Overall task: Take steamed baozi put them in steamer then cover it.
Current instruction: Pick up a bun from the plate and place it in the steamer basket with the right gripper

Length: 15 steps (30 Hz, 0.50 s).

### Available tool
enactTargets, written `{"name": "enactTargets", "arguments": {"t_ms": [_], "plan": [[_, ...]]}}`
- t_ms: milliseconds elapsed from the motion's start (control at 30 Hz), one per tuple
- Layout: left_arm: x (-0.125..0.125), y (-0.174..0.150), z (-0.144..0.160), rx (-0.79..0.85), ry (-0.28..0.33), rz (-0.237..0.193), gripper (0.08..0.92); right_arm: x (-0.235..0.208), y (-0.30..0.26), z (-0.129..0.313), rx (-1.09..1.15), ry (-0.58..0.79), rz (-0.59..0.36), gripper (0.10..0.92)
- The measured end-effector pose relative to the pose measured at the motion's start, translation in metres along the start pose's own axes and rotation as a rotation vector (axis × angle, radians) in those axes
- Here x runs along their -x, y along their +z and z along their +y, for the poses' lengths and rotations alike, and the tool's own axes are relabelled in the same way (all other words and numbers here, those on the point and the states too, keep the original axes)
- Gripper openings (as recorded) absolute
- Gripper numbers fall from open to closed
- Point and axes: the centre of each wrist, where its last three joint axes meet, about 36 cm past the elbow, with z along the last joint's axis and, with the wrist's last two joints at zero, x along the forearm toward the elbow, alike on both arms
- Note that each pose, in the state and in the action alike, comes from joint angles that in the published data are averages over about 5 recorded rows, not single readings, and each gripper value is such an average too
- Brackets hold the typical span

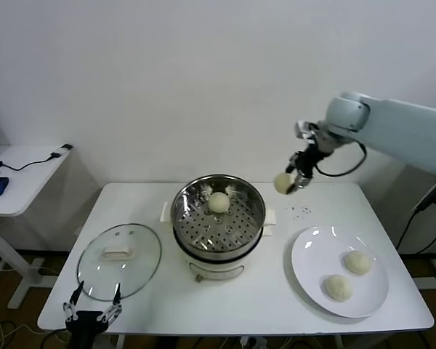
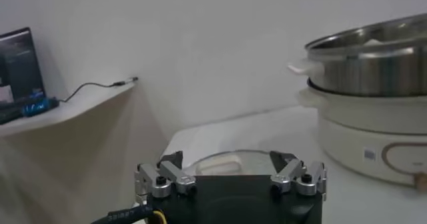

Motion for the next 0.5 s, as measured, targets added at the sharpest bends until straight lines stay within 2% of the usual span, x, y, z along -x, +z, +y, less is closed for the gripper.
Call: {"name": "enactTargets", "arguments": {"t_ms": [267,500], "plan": [[0.002,-0.005,0.002,-0.012,-0.015,-0.014,0.823,0.047,-0.089,0.003,-0.054,-0.032,-0.016,0.594],[0.003,-0.007,0.004,-0.013,-0.023,-0.020,0.823,0.104,-0.132,0.016,-0.078,-0.077,-0.006,0.594]]}}
